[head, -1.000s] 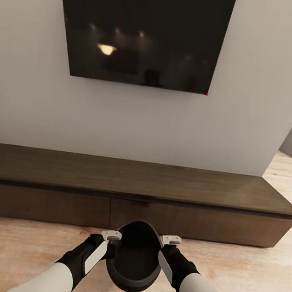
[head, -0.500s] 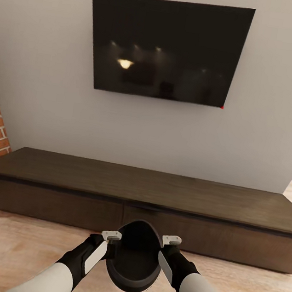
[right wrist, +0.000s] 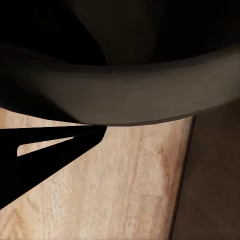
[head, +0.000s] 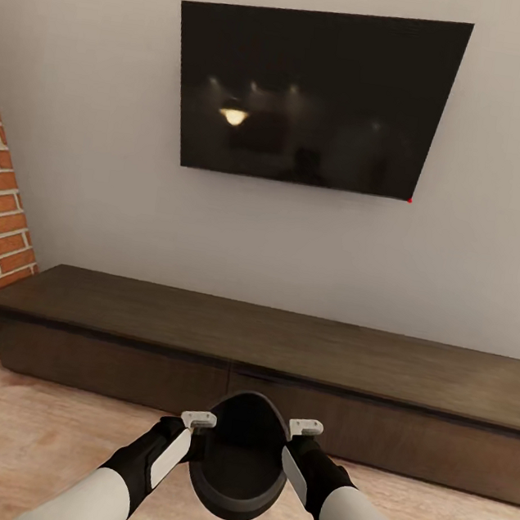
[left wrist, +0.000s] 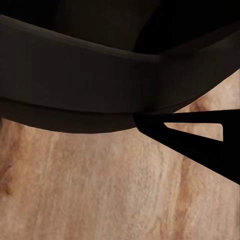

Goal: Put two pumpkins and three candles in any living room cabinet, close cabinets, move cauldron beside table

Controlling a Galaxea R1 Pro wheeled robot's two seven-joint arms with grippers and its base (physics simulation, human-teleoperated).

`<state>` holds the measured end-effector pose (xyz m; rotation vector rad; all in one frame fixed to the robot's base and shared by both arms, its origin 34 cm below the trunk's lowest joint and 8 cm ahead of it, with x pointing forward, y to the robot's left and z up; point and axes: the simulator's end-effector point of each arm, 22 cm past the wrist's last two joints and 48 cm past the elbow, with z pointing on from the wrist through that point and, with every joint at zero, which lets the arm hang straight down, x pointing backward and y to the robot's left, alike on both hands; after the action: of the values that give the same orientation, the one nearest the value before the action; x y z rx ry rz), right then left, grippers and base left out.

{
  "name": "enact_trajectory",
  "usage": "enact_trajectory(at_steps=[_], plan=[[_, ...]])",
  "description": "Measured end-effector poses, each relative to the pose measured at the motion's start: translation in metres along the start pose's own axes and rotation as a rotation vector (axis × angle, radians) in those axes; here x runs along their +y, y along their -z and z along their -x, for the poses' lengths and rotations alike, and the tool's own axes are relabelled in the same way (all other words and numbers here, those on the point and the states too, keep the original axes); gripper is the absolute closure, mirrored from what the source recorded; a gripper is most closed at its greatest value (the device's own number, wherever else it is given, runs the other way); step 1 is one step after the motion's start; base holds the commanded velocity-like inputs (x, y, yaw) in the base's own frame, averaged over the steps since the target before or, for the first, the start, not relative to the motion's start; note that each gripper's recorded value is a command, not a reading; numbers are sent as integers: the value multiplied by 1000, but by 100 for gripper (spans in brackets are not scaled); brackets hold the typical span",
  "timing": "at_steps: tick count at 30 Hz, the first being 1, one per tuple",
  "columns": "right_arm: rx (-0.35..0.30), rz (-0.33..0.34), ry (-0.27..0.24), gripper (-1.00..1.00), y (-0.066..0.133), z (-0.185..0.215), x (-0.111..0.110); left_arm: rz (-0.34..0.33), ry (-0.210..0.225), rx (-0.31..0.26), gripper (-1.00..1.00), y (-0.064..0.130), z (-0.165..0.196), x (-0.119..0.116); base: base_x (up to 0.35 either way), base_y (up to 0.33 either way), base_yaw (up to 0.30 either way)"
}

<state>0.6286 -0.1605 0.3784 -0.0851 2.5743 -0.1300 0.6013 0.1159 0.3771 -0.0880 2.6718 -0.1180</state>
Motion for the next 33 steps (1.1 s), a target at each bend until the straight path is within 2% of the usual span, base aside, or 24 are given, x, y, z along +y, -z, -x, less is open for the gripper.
enact_trajectory(at_steps=[9, 33], plan=[[1, 0, 0, 100, 0, -1, 0, 0, 0, 1, 100, 0, 0, 0, 0, 0, 68], [16, 2, 1, 100, -5, -7, 1, 1, 1, 16, 100, -6, -6, 1, 0, 0, 245]])
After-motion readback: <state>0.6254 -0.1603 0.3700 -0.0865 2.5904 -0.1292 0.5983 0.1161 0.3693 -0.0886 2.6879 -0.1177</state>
